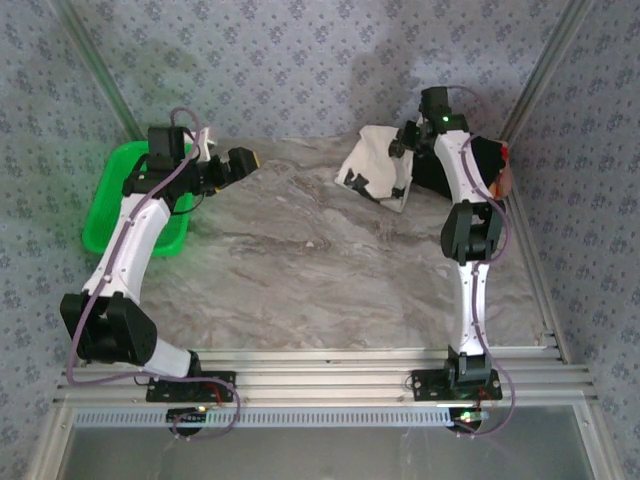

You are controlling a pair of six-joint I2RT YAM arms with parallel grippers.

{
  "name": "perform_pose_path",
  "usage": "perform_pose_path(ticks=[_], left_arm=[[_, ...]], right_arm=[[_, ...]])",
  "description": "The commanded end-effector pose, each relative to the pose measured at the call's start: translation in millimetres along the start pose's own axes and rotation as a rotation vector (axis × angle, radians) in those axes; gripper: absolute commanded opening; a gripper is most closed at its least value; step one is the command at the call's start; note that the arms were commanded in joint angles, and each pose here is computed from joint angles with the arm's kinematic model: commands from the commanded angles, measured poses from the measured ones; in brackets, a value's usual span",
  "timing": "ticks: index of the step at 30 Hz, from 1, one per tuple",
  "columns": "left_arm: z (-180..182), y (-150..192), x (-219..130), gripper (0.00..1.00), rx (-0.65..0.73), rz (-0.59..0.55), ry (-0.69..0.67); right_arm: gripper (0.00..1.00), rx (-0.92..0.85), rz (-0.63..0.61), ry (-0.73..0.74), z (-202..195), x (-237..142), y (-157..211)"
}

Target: Fold and stack the t-shirts

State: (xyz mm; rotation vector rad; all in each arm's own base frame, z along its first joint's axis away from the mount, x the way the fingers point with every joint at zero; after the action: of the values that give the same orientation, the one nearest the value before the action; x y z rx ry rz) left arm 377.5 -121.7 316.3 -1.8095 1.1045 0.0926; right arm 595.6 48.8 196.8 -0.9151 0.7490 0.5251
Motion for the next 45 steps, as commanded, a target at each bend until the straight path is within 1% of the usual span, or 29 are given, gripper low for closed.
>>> perform_pose_path(ticks=[1, 4, 14, 20, 23, 28, 32, 38, 42, 45], left_arm=[[-7, 0, -7, 1.00, 0.031, -0.012, 0.013], [-5, 1, -7, 1.00, 0.028, -0.011, 0.003], [-5, 6, -10, 0.99, 0.026, -0.005, -0.002], [-4, 10, -16, 1.00, 0.029, 0.000, -0.031], [-3, 14, -19, 1.00, 0.030, 0.008, -0.049], [0, 17, -23, 1.00, 0.020, 0.006, -0.072], [1, 17, -26, 0.99, 0.016, 0.006, -0.085], [1, 19, -29, 1.00, 0.014, 0.003, -0.100], [4, 22, -31, 1.00, 0.013, 0.003, -0.119], [5, 22, -34, 1.00, 0.008, -0.009, -0.123]], right_arm=[[0.00, -0.115, -0.096, 0.059, -11, -33, -29], [0.00, -0.168, -0.137, 0.072, -15, -39, -42], [0.00, -0.161, -0.222, 0.133, -63, -53, -84], [0.00, -0.114, -0.245, 0.152, -94, -54, -101], [0.00, -0.090, -0.281, 0.152, -109, -58, -115], [0.00, -0.037, -0.289, 0.150, -130, -54, -122], [0.00, -0.054, -0.322, 0.188, -138, -56, -129], [0.00, -0.052, -0.326, 0.141, -130, -52, -130], [0.00, -0.046, -0.274, -0.021, -102, -50, -118], [0.00, -0.105, -0.251, -0.117, -68, -57, -104]])
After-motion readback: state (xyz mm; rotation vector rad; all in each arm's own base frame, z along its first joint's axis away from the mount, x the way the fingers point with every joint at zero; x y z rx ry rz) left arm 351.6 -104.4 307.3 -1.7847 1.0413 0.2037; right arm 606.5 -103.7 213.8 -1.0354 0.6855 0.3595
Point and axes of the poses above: each hand's point on the last joint's axis, 136 mm out from that joint toward the fingers, its own x axis out along the fingers, its own z axis along the line the jaws close on, y = z × x, the point moved 3 cm from there along -x, back along the fingers, and after that the axes turned 15 degrees about x, right-handed, at the moved point
